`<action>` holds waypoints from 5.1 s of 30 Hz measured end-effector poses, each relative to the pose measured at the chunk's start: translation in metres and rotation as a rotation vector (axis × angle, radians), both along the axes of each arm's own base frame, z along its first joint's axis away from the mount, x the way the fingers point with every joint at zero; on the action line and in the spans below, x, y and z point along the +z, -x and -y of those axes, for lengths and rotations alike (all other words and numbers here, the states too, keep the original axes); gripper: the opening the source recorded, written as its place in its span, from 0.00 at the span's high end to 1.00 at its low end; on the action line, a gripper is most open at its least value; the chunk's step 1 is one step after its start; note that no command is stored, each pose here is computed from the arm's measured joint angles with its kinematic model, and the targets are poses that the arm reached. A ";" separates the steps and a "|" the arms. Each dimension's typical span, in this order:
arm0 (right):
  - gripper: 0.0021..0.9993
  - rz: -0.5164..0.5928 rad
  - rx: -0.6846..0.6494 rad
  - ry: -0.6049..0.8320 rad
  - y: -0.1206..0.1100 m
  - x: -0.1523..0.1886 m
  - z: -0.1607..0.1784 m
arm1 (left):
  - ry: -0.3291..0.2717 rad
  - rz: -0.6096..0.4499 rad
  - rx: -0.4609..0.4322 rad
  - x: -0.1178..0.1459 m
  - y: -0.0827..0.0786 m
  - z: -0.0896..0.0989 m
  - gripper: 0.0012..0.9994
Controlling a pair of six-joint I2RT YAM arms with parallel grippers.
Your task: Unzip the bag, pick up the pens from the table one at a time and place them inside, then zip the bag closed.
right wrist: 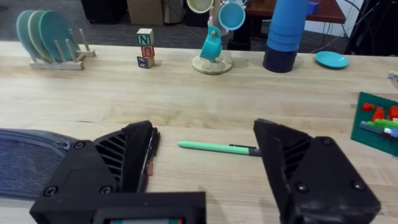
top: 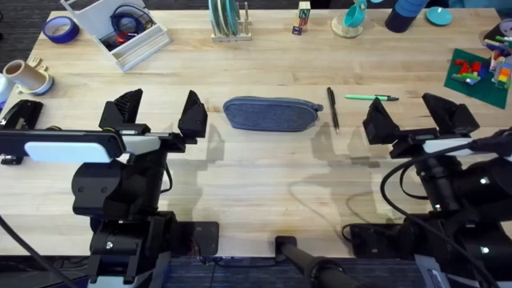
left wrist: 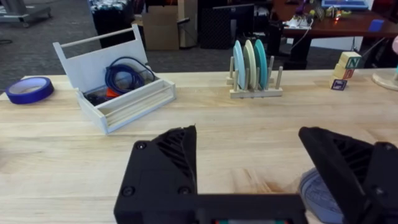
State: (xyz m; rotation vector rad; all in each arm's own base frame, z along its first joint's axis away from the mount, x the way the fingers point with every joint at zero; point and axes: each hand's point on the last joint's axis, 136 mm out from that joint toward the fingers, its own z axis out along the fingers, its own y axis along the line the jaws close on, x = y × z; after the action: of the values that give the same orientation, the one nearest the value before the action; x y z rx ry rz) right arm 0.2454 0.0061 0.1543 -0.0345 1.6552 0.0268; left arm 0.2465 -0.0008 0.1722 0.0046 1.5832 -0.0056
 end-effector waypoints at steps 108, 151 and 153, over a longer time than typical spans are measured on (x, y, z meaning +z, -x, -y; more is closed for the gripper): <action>0.00 -0.864 0.182 0.086 0.037 0.167 -0.019 | -0.067 -0.814 -0.147 0.179 0.007 0.017 0.01; 0.00 -0.852 0.185 0.093 0.035 0.169 -0.019 | -0.617 -0.719 -0.643 0.169 0.010 0.052 0.01; 0.00 -0.852 0.185 0.093 0.035 0.169 -0.019 | -0.662 -0.688 -0.703 0.169 0.010 0.057 0.01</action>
State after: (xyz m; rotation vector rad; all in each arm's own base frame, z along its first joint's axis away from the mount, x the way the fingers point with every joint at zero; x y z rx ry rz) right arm 0.2105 0.0249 0.3233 -0.2789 2.4989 0.1178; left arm 0.2365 -0.0582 0.3409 1.1803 2.1185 -0.0358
